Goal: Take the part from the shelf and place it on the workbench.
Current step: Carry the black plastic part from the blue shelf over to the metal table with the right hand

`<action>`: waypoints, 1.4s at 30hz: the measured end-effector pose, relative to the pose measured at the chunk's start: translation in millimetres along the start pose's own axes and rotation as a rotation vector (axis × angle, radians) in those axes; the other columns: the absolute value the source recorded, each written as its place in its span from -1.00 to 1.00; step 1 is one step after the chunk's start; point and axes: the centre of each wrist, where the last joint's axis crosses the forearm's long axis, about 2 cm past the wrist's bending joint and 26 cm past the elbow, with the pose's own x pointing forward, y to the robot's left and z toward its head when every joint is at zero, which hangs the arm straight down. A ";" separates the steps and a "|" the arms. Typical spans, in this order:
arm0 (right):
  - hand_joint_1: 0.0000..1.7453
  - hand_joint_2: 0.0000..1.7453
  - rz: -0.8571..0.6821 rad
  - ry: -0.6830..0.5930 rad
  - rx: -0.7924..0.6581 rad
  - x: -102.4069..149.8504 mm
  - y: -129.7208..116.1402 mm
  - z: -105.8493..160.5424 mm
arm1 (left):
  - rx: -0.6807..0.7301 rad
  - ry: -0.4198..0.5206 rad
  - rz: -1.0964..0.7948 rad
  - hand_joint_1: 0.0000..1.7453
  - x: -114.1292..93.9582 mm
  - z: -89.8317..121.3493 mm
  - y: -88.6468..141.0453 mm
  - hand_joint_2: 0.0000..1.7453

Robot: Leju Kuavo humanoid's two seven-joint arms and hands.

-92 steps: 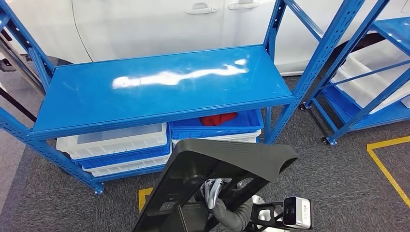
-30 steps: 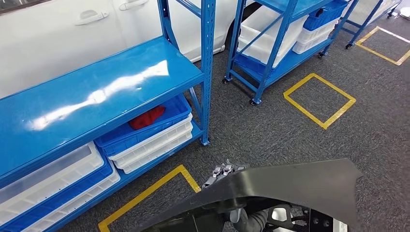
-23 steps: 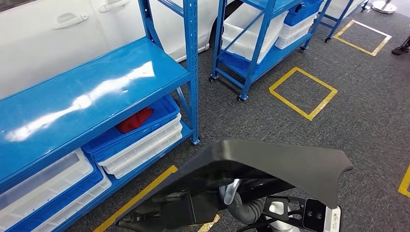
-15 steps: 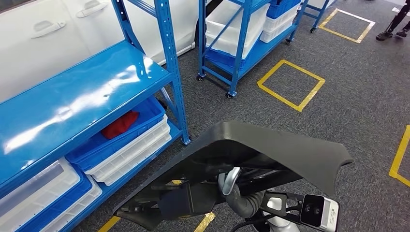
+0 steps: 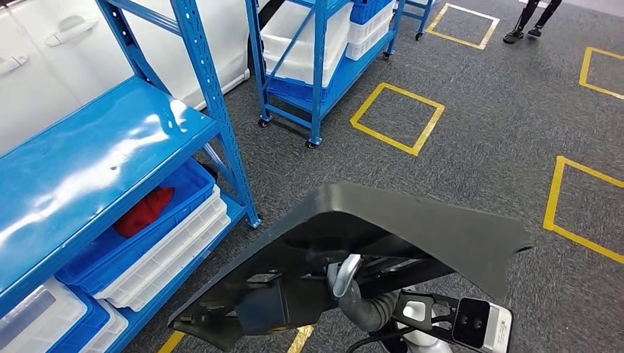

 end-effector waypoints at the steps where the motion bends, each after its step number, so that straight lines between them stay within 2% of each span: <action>1: 1.00 1.00 0.001 0.000 -0.002 0.2 0.1 0.0 | -0.001 -0.001 -0.001 -1.00 0.7 -0.3 0.3 1.00; 27: 1.00 1.00 -0.007 0.000 -0.019 1.8 5.7 3.6 | -0.004 0.017 -0.025 -1.00 -3.6 0.9 3.6 1.00; 42: 1.00 1.00 0.080 0.009 -0.046 10.8 5.4 5.5 | -0.041 0.005 -0.041 -1.00 5.3 -1.5 -3.2 1.00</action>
